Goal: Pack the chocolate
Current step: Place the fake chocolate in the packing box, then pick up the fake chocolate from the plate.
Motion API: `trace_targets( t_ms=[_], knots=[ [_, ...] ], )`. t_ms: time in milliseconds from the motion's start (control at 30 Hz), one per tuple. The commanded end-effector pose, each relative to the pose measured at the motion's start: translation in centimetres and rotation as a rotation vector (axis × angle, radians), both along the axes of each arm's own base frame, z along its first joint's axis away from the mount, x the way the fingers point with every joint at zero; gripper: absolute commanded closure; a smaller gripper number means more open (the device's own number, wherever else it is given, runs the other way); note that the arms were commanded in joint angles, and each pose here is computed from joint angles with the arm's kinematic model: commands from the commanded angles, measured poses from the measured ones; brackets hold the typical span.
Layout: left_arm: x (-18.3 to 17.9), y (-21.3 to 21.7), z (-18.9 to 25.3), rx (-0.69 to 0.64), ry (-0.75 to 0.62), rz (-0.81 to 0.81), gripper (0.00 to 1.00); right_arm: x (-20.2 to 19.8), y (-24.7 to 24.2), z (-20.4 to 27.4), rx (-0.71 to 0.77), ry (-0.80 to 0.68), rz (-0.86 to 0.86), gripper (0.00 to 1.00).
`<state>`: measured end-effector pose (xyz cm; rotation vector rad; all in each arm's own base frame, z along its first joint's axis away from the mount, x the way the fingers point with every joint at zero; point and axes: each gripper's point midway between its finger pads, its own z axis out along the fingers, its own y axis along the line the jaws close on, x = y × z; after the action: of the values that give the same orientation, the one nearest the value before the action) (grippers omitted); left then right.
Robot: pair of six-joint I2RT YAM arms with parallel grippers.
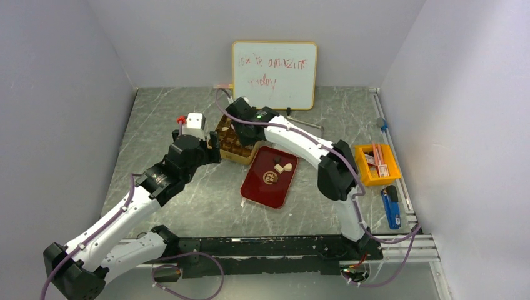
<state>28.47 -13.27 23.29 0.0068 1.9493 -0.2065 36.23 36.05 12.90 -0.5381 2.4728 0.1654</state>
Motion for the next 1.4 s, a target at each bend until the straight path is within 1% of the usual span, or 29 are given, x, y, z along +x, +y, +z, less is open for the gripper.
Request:
trace_targets(
  t_ms=[0,133,300,467,633,733,900,1367],
  knots=[
    [0.1,-0.4,0.6,-0.035,-0.014,-0.004,0.16,0.8,-0.9,6.4,0.094,-0.148,-0.028,0.68],
    [0.2,-0.8,0.4,-0.041,-0.009,-0.020,0.16,0.0,-2.4,7.7,0.088,-0.167,-0.051,0.69],
    [0.0,-1.0,0.3,-0.052,-0.003,-0.027,0.16,-2.5,-6.0,8.6,0.076,-0.163,-0.107,0.69],
    [-0.1,-1.3,-0.2,-0.067,0.005,-0.039,0.16,-6.5,-10.0,7.0,0.050,-0.100,-0.152,0.69],
    [-0.1,-1.9,-0.4,-0.084,0.008,-0.053,0.17,-10.2,-13.1,4.7,0.010,-0.018,-0.156,0.68],
    [0.0,-2.0,-0.4,-0.087,0.008,-0.058,0.17,-11.9,-14.0,3.6,0.004,0.026,-0.131,0.69],
    [0.1,-2.1,-0.5,-0.090,0.009,-0.061,0.17,-13.6,-14.6,2.4,-0.007,0.077,-0.091,0.68],
    [0.0,-1.8,-0.6,-0.081,0.007,-0.053,0.17,-14.9,-15.0,0.6,-0.039,0.152,-0.060,0.66]
  ],
)
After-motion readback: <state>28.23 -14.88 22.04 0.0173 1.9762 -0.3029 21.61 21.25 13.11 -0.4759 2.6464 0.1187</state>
